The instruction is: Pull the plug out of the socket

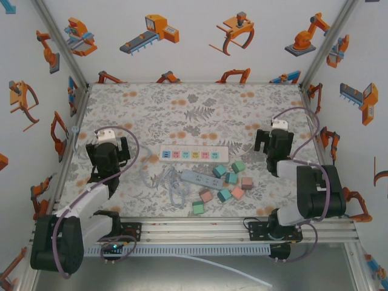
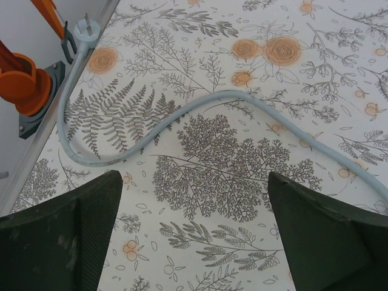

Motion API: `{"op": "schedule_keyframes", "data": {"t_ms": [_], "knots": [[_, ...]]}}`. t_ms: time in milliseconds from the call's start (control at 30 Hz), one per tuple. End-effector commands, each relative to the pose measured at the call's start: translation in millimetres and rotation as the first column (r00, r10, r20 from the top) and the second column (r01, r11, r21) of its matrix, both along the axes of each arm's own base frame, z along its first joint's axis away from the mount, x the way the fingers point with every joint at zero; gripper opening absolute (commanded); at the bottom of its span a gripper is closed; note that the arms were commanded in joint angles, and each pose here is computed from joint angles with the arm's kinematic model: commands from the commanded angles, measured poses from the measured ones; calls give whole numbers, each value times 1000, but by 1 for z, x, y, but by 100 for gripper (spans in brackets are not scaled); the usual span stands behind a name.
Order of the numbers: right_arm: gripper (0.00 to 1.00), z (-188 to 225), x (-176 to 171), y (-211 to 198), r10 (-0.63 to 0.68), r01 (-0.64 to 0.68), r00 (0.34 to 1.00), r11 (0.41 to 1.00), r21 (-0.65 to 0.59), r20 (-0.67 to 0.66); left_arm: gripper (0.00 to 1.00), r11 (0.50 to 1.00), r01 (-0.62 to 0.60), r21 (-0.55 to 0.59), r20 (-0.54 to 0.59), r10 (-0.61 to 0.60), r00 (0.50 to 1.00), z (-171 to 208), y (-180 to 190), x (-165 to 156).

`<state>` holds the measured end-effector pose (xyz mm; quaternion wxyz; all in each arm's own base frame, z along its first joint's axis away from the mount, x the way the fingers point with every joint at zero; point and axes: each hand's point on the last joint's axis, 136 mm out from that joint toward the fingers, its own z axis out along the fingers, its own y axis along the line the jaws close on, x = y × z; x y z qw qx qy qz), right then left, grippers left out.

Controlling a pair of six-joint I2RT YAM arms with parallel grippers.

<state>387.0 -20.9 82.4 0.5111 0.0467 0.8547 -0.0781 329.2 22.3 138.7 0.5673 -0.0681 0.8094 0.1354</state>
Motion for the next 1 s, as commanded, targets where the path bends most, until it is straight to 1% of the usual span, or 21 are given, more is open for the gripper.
{"op": "schedule_keyframes", "data": {"t_ms": [0,67,100,133,200,233,267,433,467,533,567,600,633,667,700,733,767,800,900,967], "knots": [[96,17,8,-3,15,-15,993,1000,-3,115,97,999,23,-31,60,-21,998,8,-3,9],[96,8,5,-3,33,-37,993,999,35,110,97,999,24,-37,51,-22,998,2,-3,11],[96,8,7,-3,47,-54,987,998,40,153,97,999,22,-39,53,-20,998,1,-2,13],[96,7,2,-4,35,-42,989,998,48,141,97,999,20,-43,51,-18,999,-2,-1,14],[96,9,4,-8,14,-21,988,999,46,155,97,999,21,-50,49,-19,999,-5,0,18],[96,7,3,-14,-22,16,990,999,46,140,97,998,24,-53,50,-21,999,-6,0,20],[99,8,3,-17,-41,35,988,998,45,150,97,998,23,-58,49,-20,999,-8,1,23],[99,8,4,-14,-22,16,989,999,44,146,97,996,28,-79,44,-25,999,-15,5,42],[99,8,4,-13,-19,13,989,999,45,144,97,994,22,-103,35,-19,999,-17,7,45],[99,8,4,-13,-18,12,990,999,43,142,97,988,56,-146,48,-49,998,-23,5,54],[99,7,4,-13,-17,11,990,999,43,141,97,986,70,-153,37,-65,997,-32,3,57],[99,7,4,-13,-16,10,990,999,44,141,97,985,82,-155,27,-78,997,-43,1,62],[99,7,4,-13,-16,10,990,999,43,141,97,985,111,-131,59,-104,993,-43,-3,68],[99,7,4,-13,-15,9,990,999,45,141,97,982,123,-141,11,-123,992,-51,-7,64],[99,7,4,-12,-14,8,990,999,45,141,97,981,121,-155,-30,-127,991,-51,-8,65],[99,7,4,-12,-12,6,990,999,44,141,97,981,132,-142,15,-132,991,-45,-8,70],[99,7,4,-12,-12,6,990,999,44,140,97,981,136,-140,23,-134,991,-47,-8,68],[99,7,4,-12,-12,6,990,999,44,141,97,981,127,-145,-12,-130,991,-50,-8,67],[99,7,4,-12,-12,6,990,999,44,140,97,981,131,-141,9,-131,991,-47,-8,67],[99,7,4,-12,-12,6,990,999,44,139,97,981,127,-144,-8,-129,992,-49,-8,66]]}}
